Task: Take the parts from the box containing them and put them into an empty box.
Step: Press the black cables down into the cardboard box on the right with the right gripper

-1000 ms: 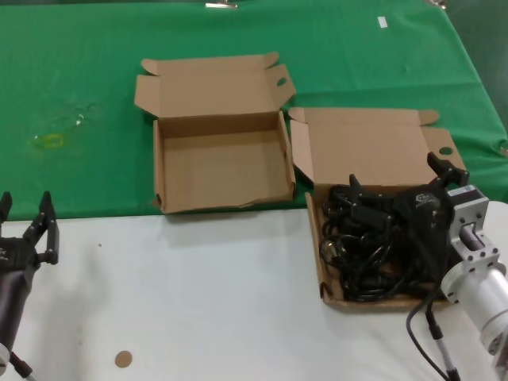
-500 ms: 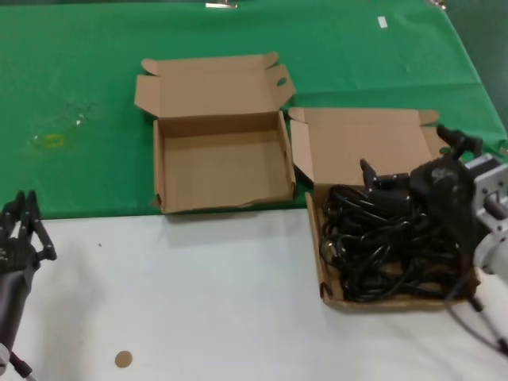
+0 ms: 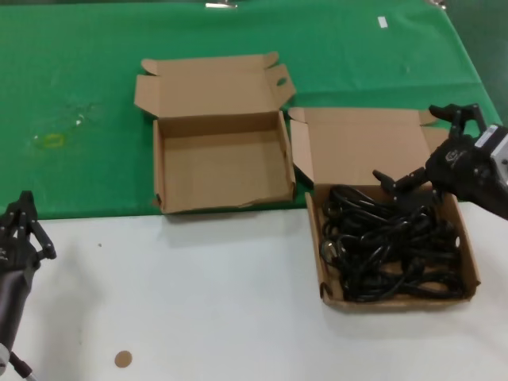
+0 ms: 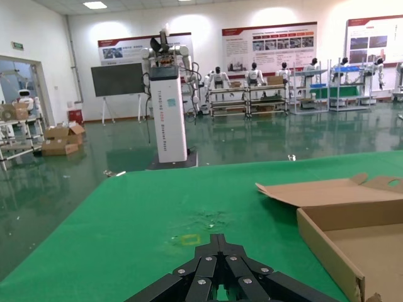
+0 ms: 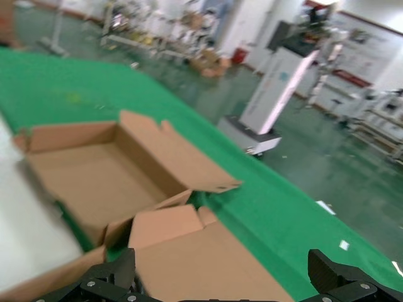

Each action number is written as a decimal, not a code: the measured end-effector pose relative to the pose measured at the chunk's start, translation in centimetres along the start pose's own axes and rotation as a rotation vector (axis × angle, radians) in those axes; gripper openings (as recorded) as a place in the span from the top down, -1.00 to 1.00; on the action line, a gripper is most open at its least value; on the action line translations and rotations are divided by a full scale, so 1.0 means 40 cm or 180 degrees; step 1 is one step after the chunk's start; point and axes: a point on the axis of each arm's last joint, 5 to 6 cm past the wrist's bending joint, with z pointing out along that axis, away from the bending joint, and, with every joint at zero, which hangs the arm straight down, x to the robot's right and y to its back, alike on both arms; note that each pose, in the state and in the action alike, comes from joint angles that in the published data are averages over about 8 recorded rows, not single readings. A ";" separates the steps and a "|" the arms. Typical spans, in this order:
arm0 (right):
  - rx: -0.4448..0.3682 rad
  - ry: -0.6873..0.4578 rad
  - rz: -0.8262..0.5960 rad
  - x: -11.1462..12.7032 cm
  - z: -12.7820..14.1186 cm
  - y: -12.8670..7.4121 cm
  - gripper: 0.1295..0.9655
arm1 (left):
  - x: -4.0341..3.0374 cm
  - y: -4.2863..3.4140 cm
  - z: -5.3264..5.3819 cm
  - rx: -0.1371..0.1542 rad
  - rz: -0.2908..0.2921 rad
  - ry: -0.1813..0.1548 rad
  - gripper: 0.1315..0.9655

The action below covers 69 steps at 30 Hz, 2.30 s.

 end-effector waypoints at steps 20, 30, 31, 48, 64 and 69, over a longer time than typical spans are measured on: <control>-0.0338 -0.1495 -0.1332 0.180 -0.009 -0.093 -1.00 | 0.000 0.000 0.000 0.0000 0.0000 0.0000 0.97; -0.0583 -0.2079 -0.1846 0.236 0.019 -0.115 -1.00 | 0.000 0.000 0.000 0.0000 0.0001 0.0000 0.97; -0.0604 -0.2120 -0.1874 0.238 0.024 -0.115 -1.00 | 0.000 0.000 0.000 0.0000 0.0001 0.0000 0.97; -0.0804 -0.2510 -0.2022 0.214 0.088 -0.077 -0.92 | 0.000 0.000 0.000 0.0000 0.0000 0.0000 0.97; -0.0781 -0.2556 -0.2072 0.165 0.130 -0.089 -0.37 | 0.000 0.000 0.000 0.0000 0.0000 0.0000 0.97; -0.0800 -0.2555 -0.2095 0.160 0.139 -0.086 -0.21 | 0.000 0.000 0.000 0.0000 0.0000 0.0000 0.97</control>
